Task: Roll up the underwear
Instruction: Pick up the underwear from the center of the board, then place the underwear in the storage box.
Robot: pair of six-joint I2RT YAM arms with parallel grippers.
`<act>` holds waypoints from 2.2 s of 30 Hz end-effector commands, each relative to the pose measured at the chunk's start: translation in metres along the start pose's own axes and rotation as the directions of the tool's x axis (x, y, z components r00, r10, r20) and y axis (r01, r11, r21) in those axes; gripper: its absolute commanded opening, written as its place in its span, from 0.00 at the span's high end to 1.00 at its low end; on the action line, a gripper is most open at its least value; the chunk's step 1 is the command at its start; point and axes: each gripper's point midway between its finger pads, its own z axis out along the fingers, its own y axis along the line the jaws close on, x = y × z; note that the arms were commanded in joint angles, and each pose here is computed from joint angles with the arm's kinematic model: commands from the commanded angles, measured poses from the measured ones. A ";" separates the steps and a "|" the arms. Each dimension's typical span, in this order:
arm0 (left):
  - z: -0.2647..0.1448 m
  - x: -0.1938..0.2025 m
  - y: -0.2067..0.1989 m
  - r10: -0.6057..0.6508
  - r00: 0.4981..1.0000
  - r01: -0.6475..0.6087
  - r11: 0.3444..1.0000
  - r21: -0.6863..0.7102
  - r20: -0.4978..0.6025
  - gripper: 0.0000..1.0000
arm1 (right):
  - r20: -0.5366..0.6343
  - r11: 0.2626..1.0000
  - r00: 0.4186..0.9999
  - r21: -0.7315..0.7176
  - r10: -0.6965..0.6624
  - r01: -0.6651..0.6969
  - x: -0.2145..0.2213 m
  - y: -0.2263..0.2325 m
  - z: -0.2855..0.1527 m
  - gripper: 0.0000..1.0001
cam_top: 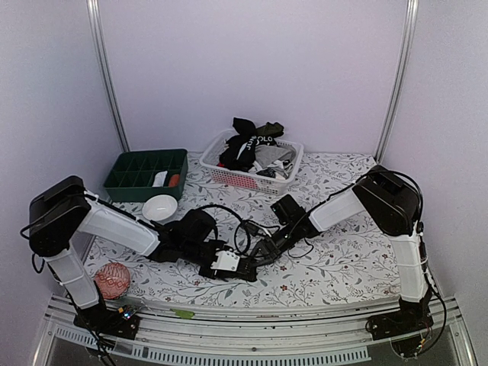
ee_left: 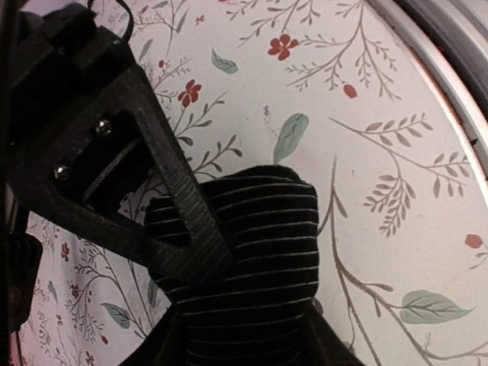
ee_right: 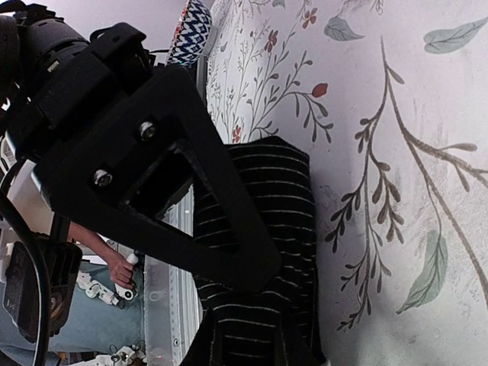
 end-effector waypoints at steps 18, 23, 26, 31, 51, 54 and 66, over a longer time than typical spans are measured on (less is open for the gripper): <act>-0.052 -0.011 0.009 -0.292 0.955 0.293 0.912 0.287 -0.049 1.00 | 0.234 0.944 0.970 0.301 0.062 -0.133 -0.016 -0.015 -0.081 0.38; -0.100 -0.026 0.077 -0.484 0.874 0.466 0.857 0.219 0.038 1.00 | 0.297 0.932 0.955 0.345 -0.001 -0.106 -0.035 0.004 -0.100 0.30; -0.139 -0.016 0.128 -0.572 0.816 0.560 0.818 0.129 0.086 1.00 | 0.327 0.927 0.944 0.363 -0.038 -0.088 -0.044 0.018 -0.109 0.28; -0.213 0.063 0.216 -0.699 0.709 0.702 0.688 -0.184 0.092 1.00 | 0.376 0.913 0.924 0.398 -0.071 -0.091 -0.055 0.032 -0.123 0.17; -0.382 0.393 0.286 -0.950 0.289 0.215 -0.060 -0.975 0.122 1.00 | 0.401 0.859 0.916 0.476 -0.022 -0.187 -0.048 0.037 -0.141 0.01; -0.370 0.403 0.273 -0.959 0.269 0.179 -0.043 -0.983 0.091 1.00 | 0.407 0.858 0.913 0.470 -0.001 -0.209 -0.045 0.035 -0.140 0.01; -0.319 0.362 0.255 -0.929 0.362 0.128 0.135 -0.983 -0.081 1.00 | 0.404 0.850 0.914 0.474 0.022 -0.230 -0.042 0.026 -0.138 0.01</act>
